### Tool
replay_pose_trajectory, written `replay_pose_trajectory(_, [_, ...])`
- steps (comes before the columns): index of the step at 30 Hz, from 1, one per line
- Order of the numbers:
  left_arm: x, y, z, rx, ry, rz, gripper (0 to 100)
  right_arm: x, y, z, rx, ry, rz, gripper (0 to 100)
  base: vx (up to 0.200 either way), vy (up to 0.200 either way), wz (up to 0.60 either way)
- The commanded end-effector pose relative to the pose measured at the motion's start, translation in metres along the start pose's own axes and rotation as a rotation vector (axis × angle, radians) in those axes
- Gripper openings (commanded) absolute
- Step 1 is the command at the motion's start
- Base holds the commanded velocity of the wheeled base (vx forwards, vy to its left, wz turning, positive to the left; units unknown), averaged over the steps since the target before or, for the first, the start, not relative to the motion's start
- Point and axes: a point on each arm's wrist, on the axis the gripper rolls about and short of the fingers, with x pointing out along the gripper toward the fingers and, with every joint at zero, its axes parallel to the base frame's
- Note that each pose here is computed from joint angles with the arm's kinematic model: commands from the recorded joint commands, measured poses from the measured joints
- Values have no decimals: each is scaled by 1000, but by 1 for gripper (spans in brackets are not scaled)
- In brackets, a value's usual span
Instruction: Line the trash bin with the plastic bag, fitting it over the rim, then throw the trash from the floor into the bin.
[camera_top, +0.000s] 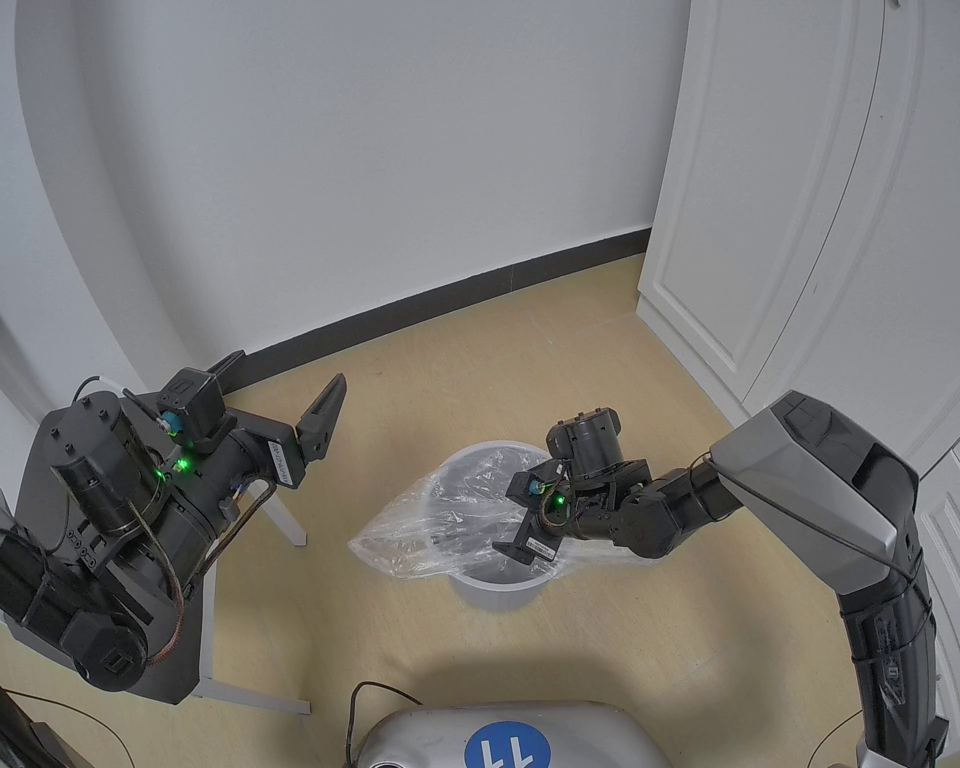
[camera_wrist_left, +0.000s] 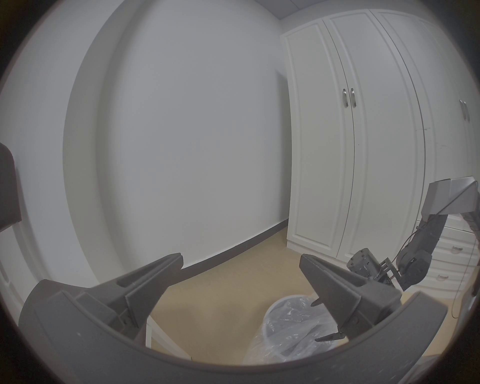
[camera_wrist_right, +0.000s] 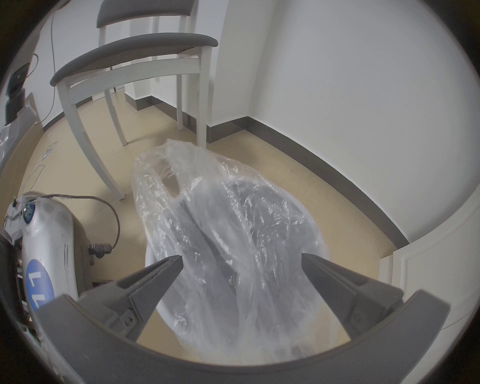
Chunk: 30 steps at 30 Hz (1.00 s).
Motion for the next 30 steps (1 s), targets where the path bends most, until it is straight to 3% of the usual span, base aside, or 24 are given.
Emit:
replay_pose_trajectory(1, [1, 0, -1, 1, 3, 1, 100, 9, -3, -3, 9, -3, -10, 100, 0, 0, 0])
replay_pose_trajectory(2, [1, 0, -1, 1, 3, 1, 100, 9, -4, -4, 11, -4, -12, 100, 0, 0, 0])
replay_pose_trajectory(3, [1, 0, -1, 1, 3, 1, 100, 9, -5, -4, 11, -5, -13, 0, 0, 0, 0])
replay_pose_trajectory(13, [1, 0, -1, 1, 3, 0, 100, 8, -14, 2, 14, -27, -41, 0, 0, 0, 0])
replay_pose_trajectory(17, [1, 0, -1, 1, 3, -2, 100, 3, -28, 26, 55, -103, -89, 0, 0, 0, 0])
replay_pose_trajectory(19, [1, 0, -1, 1, 4, -2, 100, -4, -15, 42, 90, -130, -61, 0, 0, 0, 0])
replay_pose_trajectory(25, [0, 0, -1, 1, 3, 0, 100, -10, 19, 54, 68, -126, 13, 0, 0, 0, 0])
replay_pose_trajectory(30, [0, 0, 1, -2, -4, 2, 100, -18, 25, 64, 60, -147, 20, 0, 0, 0, 0])
